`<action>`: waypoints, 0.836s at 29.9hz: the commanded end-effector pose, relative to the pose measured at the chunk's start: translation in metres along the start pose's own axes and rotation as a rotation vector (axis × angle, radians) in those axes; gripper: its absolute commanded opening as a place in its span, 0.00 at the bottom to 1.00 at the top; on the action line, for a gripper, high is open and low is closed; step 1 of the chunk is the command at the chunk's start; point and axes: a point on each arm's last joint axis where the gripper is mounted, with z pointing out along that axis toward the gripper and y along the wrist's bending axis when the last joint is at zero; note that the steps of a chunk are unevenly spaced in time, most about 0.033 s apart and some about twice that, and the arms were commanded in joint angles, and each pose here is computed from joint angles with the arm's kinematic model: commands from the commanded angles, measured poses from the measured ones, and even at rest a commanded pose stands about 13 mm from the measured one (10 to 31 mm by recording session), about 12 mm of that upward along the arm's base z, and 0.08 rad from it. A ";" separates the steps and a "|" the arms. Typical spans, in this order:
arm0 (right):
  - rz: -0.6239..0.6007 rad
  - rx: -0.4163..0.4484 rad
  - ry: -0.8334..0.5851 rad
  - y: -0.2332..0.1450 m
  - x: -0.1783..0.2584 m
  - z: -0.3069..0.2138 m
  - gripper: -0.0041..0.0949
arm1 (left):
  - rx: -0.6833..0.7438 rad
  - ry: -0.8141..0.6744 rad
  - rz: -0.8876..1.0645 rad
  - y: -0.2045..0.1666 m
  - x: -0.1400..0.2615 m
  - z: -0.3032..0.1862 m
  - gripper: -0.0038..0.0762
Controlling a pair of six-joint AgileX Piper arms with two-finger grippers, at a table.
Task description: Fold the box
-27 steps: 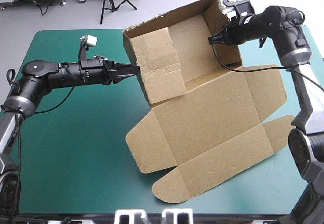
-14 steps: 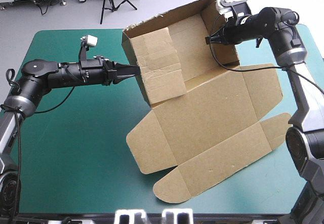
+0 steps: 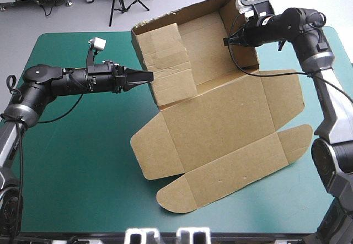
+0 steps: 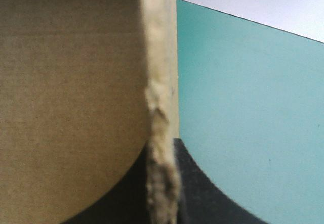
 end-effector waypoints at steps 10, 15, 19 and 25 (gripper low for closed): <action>0.035 -0.045 -0.161 0.016 -0.022 -0.031 0.02 | -0.169 -0.169 0.076 -0.008 -0.021 -0.007 0.53; 0.053 -0.054 -0.150 0.016 -0.021 -0.026 0.02 | -0.297 -0.236 0.123 -0.007 -0.025 0.008 0.53; 0.059 -0.083 -0.127 0.021 -0.019 -0.018 0.02 | -0.429 -0.265 0.176 -0.008 -0.025 0.024 0.53; 0.046 -0.118 -0.139 0.041 -0.021 -0.013 0.02 | -0.545 -0.296 0.189 -0.005 -0.025 0.028 0.53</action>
